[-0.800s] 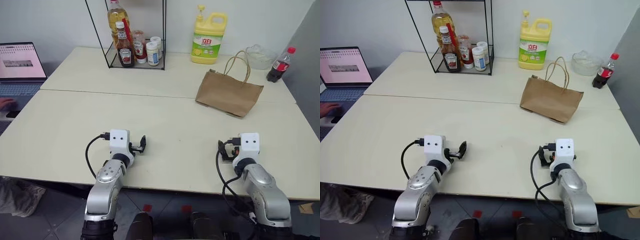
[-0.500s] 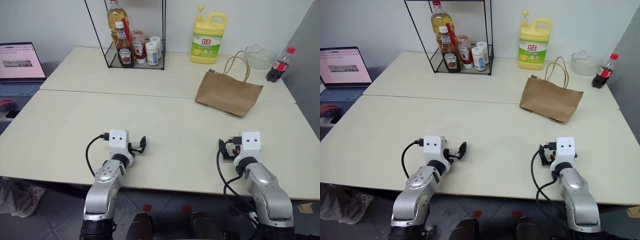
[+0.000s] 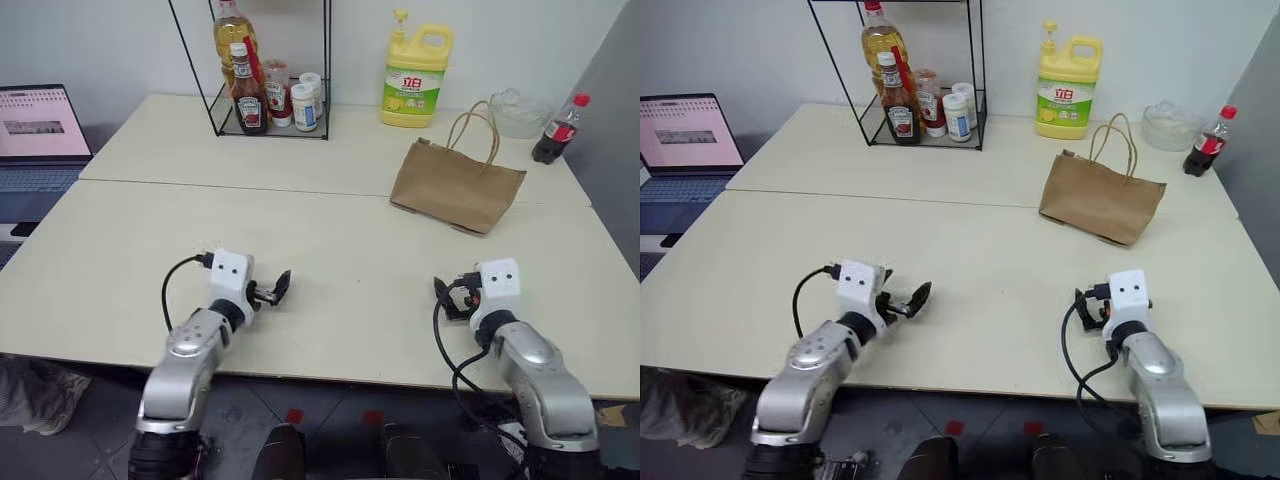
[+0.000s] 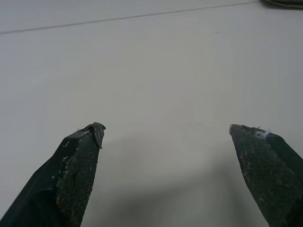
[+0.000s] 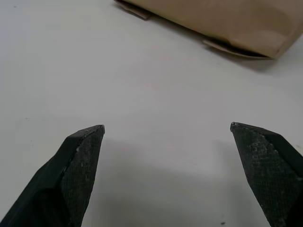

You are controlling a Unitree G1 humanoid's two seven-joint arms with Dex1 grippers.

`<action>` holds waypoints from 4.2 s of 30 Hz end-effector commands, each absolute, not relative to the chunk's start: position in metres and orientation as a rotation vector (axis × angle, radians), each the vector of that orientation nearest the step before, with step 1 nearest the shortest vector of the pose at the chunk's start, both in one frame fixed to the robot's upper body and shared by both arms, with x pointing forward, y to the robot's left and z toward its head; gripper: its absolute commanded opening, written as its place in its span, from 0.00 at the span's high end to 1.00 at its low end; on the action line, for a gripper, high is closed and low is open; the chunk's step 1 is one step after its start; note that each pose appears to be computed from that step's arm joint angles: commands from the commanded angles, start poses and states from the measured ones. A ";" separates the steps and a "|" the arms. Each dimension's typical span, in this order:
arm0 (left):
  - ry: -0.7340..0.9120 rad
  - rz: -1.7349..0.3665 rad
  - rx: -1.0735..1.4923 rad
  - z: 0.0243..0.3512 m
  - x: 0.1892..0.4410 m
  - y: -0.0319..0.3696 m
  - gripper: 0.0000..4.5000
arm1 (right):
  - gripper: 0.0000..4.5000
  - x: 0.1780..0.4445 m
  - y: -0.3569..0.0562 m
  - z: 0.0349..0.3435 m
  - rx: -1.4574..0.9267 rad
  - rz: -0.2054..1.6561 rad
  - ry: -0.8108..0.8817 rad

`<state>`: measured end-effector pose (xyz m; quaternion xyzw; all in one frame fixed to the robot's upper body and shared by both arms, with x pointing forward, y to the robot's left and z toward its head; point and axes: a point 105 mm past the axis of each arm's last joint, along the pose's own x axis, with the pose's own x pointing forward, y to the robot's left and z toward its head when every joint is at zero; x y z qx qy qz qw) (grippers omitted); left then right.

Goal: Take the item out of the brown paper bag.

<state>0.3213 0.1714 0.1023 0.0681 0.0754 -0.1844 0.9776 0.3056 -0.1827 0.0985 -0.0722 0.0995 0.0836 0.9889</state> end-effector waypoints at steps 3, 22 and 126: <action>0.072 -0.583 0.173 0.141 0.321 0.165 0.00 | 0.01 0.305 -0.188 0.138 -0.201 0.294 0.110; -0.078 -1.045 0.218 0.248 0.340 0.123 0.00 | 0.01 0.397 -0.256 0.250 -0.356 0.279 -0.070; -0.012 -0.530 -0.044 0.182 0.262 0.173 0.00 | 1.00 0.405 0.060 0.332 0.103 1.187 -0.409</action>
